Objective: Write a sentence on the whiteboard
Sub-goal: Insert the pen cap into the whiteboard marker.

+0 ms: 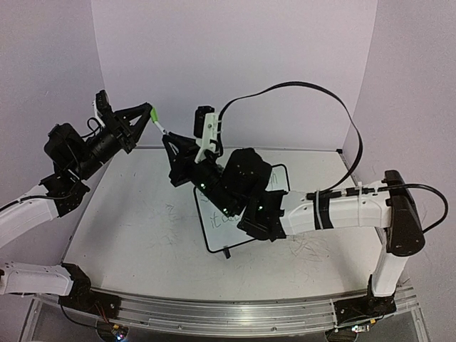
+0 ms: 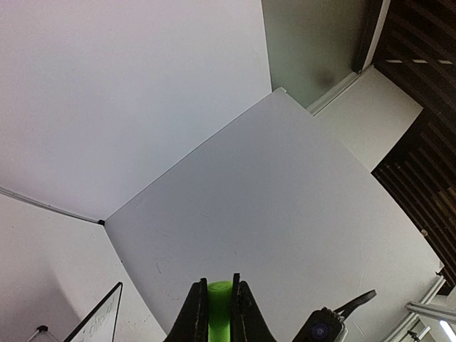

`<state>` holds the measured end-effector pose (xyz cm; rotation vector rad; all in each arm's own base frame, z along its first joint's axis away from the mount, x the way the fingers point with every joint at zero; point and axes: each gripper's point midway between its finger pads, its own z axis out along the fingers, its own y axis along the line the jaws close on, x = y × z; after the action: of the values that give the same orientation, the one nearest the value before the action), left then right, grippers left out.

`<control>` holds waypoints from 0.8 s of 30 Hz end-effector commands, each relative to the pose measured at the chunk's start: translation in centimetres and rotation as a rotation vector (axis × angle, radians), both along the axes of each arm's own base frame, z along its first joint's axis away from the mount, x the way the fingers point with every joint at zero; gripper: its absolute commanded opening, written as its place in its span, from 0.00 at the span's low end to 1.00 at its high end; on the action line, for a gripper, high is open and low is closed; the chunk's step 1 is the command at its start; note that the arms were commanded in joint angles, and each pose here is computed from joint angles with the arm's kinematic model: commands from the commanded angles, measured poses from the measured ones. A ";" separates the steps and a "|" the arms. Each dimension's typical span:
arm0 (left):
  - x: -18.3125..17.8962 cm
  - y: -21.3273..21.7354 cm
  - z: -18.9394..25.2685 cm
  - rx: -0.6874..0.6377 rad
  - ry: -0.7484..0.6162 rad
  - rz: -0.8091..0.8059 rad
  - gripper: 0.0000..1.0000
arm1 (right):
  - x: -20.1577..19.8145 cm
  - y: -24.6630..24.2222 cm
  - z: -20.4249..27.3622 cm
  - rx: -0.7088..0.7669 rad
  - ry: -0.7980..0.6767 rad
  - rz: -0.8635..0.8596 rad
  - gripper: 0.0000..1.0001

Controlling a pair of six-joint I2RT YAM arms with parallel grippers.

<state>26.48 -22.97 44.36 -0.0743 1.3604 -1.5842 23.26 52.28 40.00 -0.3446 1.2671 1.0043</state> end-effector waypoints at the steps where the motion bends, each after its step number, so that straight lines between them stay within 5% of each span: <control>1: -1.2 0.3 1.0 -0.034 -0.039 -0.026 0.00 | 0.7 -0.6 2.5 0.101 -0.101 -0.189 0.00; 14: -1.3 0.0 -2.5 -0.015 0.037 -0.059 0.00 | 2.7 0.6 4.4 0.136 -0.333 -0.481 0.00; 24: -2.7 -2.4 -6.1 0.041 0.089 -0.141 0.00 | 3.3 2.9 5.8 0.066 -0.397 -0.261 0.00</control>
<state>26.97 -20.65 43.01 -0.1888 1.2823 -1.5629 25.72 56.63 39.77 -0.2606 0.9812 0.6143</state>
